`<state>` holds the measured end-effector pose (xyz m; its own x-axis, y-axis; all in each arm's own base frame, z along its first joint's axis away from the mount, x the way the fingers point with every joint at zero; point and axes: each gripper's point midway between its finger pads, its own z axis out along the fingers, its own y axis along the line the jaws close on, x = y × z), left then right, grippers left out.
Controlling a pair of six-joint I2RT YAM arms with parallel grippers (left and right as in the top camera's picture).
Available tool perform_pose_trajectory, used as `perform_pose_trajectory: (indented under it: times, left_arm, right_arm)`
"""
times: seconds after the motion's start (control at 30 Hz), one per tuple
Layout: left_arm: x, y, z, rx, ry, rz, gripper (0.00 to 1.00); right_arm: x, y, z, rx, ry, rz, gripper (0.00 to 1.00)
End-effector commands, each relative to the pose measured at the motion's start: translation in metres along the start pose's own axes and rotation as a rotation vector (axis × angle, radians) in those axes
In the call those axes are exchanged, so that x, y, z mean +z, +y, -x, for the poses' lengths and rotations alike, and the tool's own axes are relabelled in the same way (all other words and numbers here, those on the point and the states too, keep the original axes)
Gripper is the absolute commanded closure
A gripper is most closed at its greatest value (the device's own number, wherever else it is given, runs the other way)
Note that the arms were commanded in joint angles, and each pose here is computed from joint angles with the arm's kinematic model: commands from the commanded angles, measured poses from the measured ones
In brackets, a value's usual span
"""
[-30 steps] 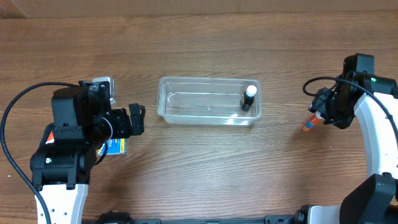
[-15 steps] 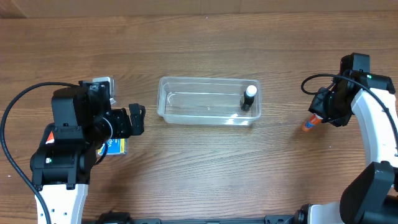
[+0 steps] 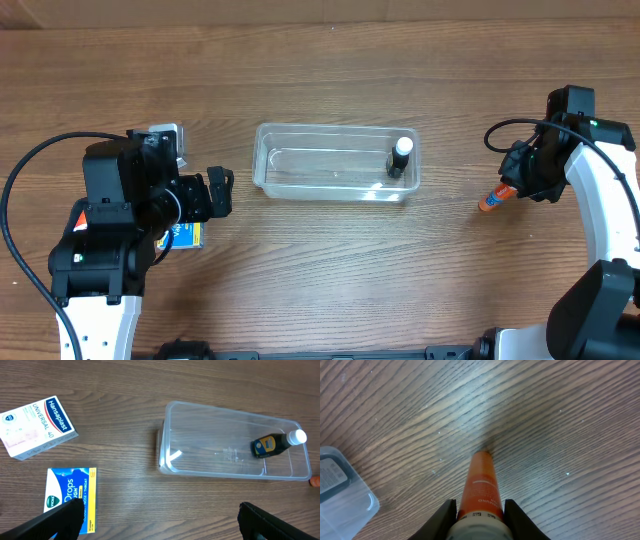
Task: Pack container
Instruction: 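Grasp the orange-white tube with the right gripper, then place the orange tube beside the bottle in the container, release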
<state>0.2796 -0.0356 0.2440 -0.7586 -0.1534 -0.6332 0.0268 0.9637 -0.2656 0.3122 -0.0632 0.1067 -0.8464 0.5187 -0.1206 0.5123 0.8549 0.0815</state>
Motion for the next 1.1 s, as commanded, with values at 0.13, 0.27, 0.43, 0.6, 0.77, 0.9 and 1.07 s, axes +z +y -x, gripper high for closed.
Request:
perform_pose_trajectory:
  times: [0.13,0.27,0.43,0.6,0.77,0.9,1.07]
  left_arm:
    - [-0.005,-0.004,0.008,0.032,-0.023,-0.008,0.0]
    - [-0.005,-0.004,0.008,0.032,-0.023,-0.008,0.0]
    - [-0.005,-0.004,0.008,0.032,-0.023,-0.008,0.0]
    - [-0.005,-0.004,0.008,0.032,-0.023,-0.008,0.0]
    - [-0.005,-0.002,0.008,0.032,-0.024,0.004,0.0]
    - [-0.005,-0.001,0.008,0.031,-0.025,0.008,0.0]
    - [-0.005,-0.001,0.008,0.031,-0.025,0.008,0.0]
  right_arm:
    - [-0.06,0.026,0.015,-0.053,-0.079,0.039,0.9]
    - [-0.128,0.07,0.018,-0.179,-0.224,0.088,0.92]
    - [-0.159,0.143,-0.008,-0.393,-0.338,0.161,0.92]
    - [-0.141,0.175,-0.032,-0.44,-0.32,0.191,0.95]
    - [-0.1,0.171,-0.053,-0.479,-0.233,0.144,0.95]
    - [-0.075,0.168,-0.064,-0.472,-0.194,0.124,0.94]
    - [-0.054,0.166,-0.067,-0.473,-0.183,0.115,0.94]
